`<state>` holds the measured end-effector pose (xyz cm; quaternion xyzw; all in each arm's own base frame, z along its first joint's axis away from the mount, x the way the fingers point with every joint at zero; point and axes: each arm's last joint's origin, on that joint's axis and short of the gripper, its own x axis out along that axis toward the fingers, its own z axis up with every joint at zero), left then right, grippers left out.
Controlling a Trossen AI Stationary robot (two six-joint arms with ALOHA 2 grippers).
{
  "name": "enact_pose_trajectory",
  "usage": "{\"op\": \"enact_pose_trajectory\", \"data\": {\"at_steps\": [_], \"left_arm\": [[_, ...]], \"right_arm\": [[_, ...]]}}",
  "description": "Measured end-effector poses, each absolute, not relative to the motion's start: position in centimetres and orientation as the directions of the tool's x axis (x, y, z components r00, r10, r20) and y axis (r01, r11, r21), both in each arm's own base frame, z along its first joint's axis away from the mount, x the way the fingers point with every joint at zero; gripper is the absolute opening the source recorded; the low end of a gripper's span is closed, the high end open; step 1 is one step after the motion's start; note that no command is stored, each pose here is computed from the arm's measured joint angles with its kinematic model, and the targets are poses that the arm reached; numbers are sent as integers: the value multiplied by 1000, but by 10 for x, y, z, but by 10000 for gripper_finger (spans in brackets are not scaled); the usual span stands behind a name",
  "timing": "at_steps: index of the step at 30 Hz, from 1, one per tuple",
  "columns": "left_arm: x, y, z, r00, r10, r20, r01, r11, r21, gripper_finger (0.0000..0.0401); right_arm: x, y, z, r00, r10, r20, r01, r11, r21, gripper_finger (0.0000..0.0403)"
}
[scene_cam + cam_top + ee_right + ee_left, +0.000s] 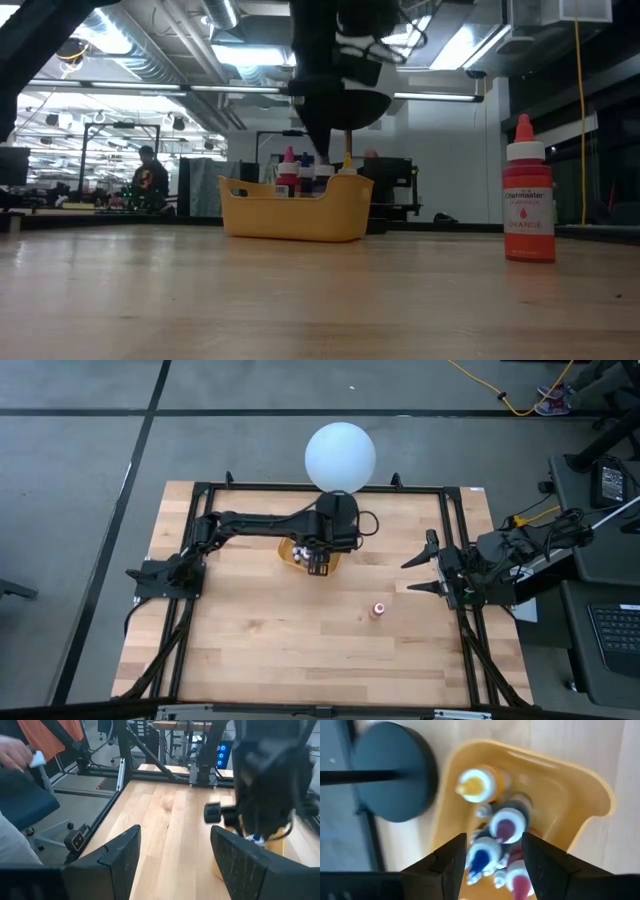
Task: Pick & Place food coloring
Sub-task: Put the large purple food coloring bottle into the yellow bin, then put the large orange food coloring bottle into the yellow bin
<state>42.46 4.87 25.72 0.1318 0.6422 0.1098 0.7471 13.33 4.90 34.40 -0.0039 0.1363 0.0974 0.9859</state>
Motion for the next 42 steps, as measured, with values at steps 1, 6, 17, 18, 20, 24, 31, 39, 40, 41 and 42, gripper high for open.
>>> {"op": "enact_pose_trajectory", "data": {"at_steps": [1, 6, 17, 18, 20, 24, 31, 39, 40, 41, 42], "left_arm": [[425, 49, 264, 157, 344, -926, 2, 937, 348, 186], [421, 46, 302, 185, 385, -904, -20, 921, 388, 189], [386, 15, 373, 249, 397, -884, -182, 915, 359, 186], [383, 13, 378, 265, 405, -875, -206, 910, 359, 185], [378, 7, 385, 284, 420, -862, -237, 902, 362, 185], [366, -2, 400, 324, 459, -827, -264, 883, 387, 185], [348, -13, 419, 379, 493, -783, -284, 867, 409, 184], [337, -17, 431, 410, 514, -753, -280, 857, 433, 184], [337, -17, 431, 410, 515, -753, -273, 857, 437, 184], [337, -17, 431, 410, 515, -753, -265, 857, 441, 184], [337, -17, 431, 410, 514, -753, -259, 857, 445, 184]], "right_arm": [[133, 49, 343, 942, 190, -277, -193, 981, 16, 241], [132, 49, 334, 912, 179, -369, -192, 981, 2, 241], [162, 64, 286, 713, 177, -679, -168, 983, 80, 241], [166, 65, 278, 690, 170, -703, -158, 984, 82, 242], [173, 69, 264, 643, 176, -746, -161, 983, 92, 246], [190, 78, 242, 577, 188, -795, -159, 980, 116, 265], [224, 84, 209, 522, 148, -840, -103, 989, 110, 284], [237, 78, 190, 468, 131, -874, 11, 988, 155, 258], [238, 78, 190, 472, 132, -871, 11, 988, 156, 249], [238, 78, 190, 480, 135, -867, 9, 987, 159, 239], [239, 78, 191, 485, 137, -864, 11, 987, 162, 227]]}}
